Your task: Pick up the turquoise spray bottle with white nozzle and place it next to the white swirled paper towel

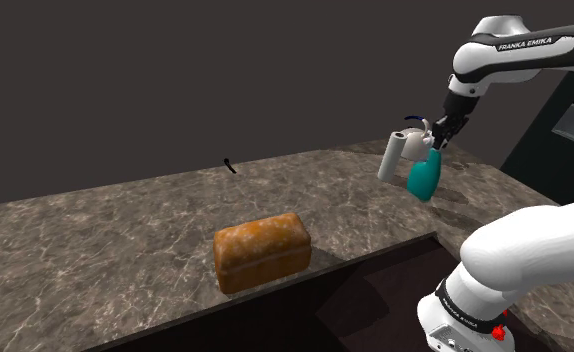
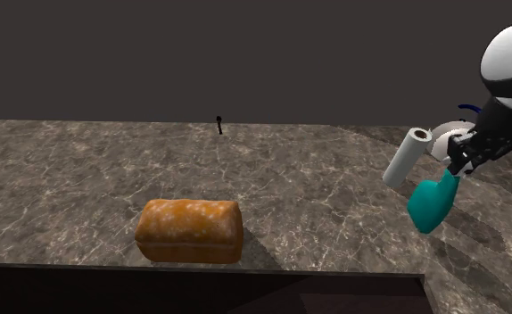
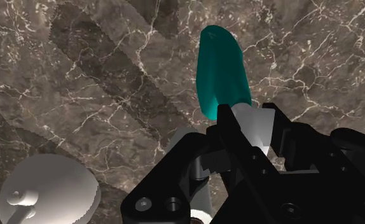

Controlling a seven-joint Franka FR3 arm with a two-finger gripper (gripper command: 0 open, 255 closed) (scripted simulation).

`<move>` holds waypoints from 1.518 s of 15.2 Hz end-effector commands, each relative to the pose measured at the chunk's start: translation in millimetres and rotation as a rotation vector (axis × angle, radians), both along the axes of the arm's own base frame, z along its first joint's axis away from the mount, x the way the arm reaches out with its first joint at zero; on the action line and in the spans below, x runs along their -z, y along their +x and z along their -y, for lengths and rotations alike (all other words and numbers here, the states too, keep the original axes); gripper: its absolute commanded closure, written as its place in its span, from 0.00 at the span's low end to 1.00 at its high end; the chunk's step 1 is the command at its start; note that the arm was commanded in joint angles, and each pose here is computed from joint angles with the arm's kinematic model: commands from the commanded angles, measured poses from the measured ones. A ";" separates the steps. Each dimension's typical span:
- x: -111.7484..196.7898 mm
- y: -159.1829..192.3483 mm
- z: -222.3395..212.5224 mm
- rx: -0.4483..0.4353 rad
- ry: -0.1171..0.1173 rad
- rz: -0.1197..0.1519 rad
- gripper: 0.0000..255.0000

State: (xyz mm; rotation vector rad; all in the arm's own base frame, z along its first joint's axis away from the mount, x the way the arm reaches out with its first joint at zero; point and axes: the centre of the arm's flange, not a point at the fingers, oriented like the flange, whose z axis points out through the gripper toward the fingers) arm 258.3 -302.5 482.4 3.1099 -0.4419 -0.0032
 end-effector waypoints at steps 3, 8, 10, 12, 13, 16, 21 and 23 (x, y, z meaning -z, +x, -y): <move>21.8 0.6 1.4 0.000 0.000 0.001 1.00; 48.2 0.6 1.4 0.000 0.000 0.001 1.00; 52.3 0.6 1.4 0.000 0.000 0.001 1.00; 52.4 0.6 1.4 0.000 0.000 0.001 1.00; 52.4 0.6 1.4 0.000 0.000 0.001 1.00; 52.4 0.6 1.4 0.000 0.000 0.001 1.00; 52.4 0.6 1.4 0.000 0.000 0.001 0.00; 39.2 0.6 1.4 0.000 0.000 0.001 0.00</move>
